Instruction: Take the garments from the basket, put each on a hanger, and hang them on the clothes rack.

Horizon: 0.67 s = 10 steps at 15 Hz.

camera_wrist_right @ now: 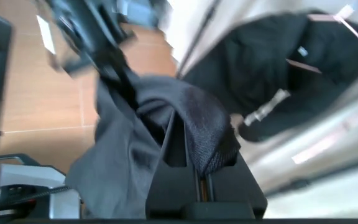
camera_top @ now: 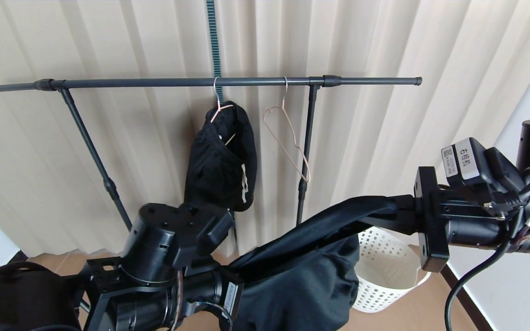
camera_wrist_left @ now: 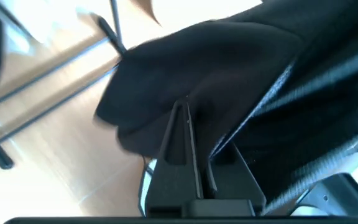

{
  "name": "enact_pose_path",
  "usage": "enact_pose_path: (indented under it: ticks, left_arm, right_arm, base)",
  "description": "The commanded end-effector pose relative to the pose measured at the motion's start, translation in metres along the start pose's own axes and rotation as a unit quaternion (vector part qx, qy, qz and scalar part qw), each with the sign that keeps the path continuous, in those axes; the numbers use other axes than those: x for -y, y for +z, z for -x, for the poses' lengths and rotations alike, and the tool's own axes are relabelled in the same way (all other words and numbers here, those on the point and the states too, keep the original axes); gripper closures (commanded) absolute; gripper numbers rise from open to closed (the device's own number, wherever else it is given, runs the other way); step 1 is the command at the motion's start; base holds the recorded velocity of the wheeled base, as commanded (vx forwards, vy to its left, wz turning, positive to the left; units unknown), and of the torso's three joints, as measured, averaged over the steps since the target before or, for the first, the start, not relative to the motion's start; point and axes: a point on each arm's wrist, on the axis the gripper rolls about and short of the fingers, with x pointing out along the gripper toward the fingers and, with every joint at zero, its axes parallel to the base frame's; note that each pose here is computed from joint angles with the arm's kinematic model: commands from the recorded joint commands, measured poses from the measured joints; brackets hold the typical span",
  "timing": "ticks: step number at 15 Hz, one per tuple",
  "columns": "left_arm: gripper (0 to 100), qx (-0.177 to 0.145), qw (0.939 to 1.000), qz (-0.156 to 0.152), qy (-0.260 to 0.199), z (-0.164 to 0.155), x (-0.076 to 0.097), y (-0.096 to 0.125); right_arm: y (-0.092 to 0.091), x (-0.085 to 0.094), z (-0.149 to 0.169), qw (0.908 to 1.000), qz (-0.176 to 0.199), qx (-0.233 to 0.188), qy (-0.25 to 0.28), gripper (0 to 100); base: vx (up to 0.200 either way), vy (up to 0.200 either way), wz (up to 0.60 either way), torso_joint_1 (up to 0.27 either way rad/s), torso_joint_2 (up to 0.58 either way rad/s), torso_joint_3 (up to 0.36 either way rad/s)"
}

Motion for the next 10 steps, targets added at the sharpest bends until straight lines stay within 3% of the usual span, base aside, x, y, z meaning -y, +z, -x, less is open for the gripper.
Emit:
enact_pose_path:
  ticks: [1,4,6,10]
  left_arm:
    - [100,0.048,0.9987,0.011,0.012,0.019,-0.008,0.017]
    - [100,0.075,0.9966,0.022,0.025,0.023,-0.016,0.031]
    - [100,0.112,0.9931,0.025,0.022,0.034,-0.016,0.047]
    - [100,0.131,0.9909,0.025,0.018,0.037,-0.013,0.058]
  right_arm:
    - [-0.008,-0.001,0.002,0.9999,-0.008,-0.013,-0.005,100]
    - [-0.018,-0.001,-0.005,0.9983,-0.019,-0.047,-0.029,100]
    - [-0.025,-0.007,-0.014,0.9945,-0.023,-0.087,-0.053,100]
    - [-0.03,-0.017,-0.033,0.9841,-0.013,-0.149,-0.096,100]
  base:
    - [0.0,0.0,0.0,0.0,0.0,0.0]
    - [0.0,0.0,0.0,0.0,0.0,0.0]
    - [0.0,0.0,0.0,0.0,0.0,0.0]
    - [0.0,0.0,0.0,0.0,0.0,0.0]
